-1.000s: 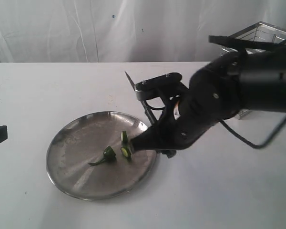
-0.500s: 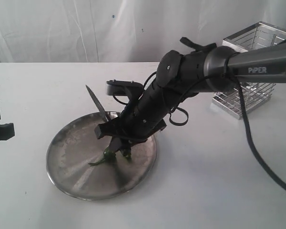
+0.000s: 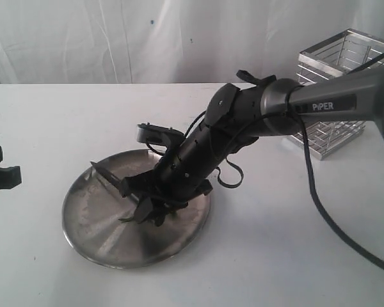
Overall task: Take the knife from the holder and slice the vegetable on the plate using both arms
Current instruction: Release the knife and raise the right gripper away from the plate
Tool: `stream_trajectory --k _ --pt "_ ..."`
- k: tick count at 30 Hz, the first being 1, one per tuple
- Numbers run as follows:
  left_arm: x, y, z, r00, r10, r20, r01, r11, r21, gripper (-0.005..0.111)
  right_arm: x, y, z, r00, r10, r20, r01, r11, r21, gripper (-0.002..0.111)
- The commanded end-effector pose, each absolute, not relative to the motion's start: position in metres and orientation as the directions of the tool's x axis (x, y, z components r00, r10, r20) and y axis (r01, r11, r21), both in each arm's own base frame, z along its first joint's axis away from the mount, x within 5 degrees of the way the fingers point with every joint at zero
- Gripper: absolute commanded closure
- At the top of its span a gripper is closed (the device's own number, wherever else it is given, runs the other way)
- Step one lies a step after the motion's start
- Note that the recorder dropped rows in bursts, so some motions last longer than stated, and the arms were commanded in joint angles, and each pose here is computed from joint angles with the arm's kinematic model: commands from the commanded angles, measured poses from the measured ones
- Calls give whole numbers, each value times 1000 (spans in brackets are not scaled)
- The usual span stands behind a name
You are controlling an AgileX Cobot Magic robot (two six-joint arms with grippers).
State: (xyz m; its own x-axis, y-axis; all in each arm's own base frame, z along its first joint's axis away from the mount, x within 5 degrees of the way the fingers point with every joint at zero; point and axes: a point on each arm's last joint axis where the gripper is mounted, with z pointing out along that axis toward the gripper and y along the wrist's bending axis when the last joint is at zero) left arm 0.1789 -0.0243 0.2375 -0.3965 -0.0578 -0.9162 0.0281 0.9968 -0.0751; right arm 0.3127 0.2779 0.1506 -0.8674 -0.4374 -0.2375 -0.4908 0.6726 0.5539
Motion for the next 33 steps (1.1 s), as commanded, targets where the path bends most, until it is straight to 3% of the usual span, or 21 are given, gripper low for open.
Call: stream_trajectory --k 1,6,11,16,19,23,24,30,33 --pt "179 -25 238 -398 -70 -915 27 996 -88 107 305 290 150 -838 -482 -256 -534 633 561 86" --pt "179 -25 237 -400 -70 -914 30 996 -89 107 301 295 150 -814 -508 -281 -571 614 545 84" --pt "179 -26 237 -403 -70 -913 32 995 -90 107 303 294 149 -812 -506 -291 -577 619 533 67" --pt "179 -25 237 -398 -68 -915 29 996 -87 107 306 289 161 -795 -510 -328 -604 618 502 64" --pt "178 -25 240 -381 -28 -924 47 998 -50 107 312 274 186 -772 -510 -380 -636 627 449 73" --pt "174 -24 246 -336 124 -934 104 990 94 107 321 236 220 -760 -513 -398 -635 715 291 105" --pt "172 -24 248 -321 162 -933 116 985 131 107 322 224 224 -772 -507 -384 -615 749 247 108" --pt "162 -23 260 -253 190 -949 126 979 163 107 303 161 234 -787 -532 -310 -593 792 145 108" --pt "160 -22 264 -232 186 -955 120 979 162 107 283 137 247 -774 -445 -450 -541 834 105 108"
